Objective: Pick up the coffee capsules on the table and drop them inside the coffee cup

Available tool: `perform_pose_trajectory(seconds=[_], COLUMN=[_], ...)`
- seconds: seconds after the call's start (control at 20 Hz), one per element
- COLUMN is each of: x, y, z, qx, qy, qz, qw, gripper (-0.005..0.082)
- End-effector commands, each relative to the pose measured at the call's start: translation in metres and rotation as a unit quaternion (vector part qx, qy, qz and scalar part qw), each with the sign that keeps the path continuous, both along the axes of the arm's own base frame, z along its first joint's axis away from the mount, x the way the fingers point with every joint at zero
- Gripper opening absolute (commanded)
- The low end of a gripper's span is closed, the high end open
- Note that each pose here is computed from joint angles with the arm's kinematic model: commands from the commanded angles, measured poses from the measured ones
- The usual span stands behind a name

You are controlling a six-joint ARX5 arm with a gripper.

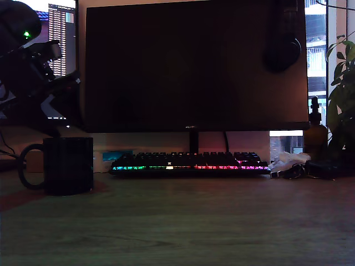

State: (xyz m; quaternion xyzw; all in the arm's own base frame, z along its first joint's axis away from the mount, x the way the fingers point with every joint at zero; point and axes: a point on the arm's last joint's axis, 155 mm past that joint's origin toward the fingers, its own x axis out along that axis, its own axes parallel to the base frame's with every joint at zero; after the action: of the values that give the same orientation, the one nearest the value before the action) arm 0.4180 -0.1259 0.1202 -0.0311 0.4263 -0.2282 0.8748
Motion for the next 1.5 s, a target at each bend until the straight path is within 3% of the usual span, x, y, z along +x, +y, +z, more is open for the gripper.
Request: perform_pose_trajectory(seconds=[0.0, 0.15, 0.55, 0.85, 1.15, 1.45], x=[-0.005, -0.014, -0.059, -0.076, -0.092, -0.111], y=[-0.004, -0.011, -0.012, -0.017, -0.024, -0.03], z=[0.016, 0.036, 0.071, 0.084, 0.086, 0.079], qx=[-0.017, -0.035, -0.045, -0.039, -0.058, -0.084], qy=[-0.01, -0.025, -0.011, -0.026, -0.079, -0.149], qz=[-0.01, -0.024, -0.029, -0.055, -0.08, -0.103], qw=[0.9998, 0.9988, 0.9985, 0.9974, 0.992, 0.9799], gripper=[0.0286, -0.0022, -0.0019, -0.0019, -0.0019, -0.0019])
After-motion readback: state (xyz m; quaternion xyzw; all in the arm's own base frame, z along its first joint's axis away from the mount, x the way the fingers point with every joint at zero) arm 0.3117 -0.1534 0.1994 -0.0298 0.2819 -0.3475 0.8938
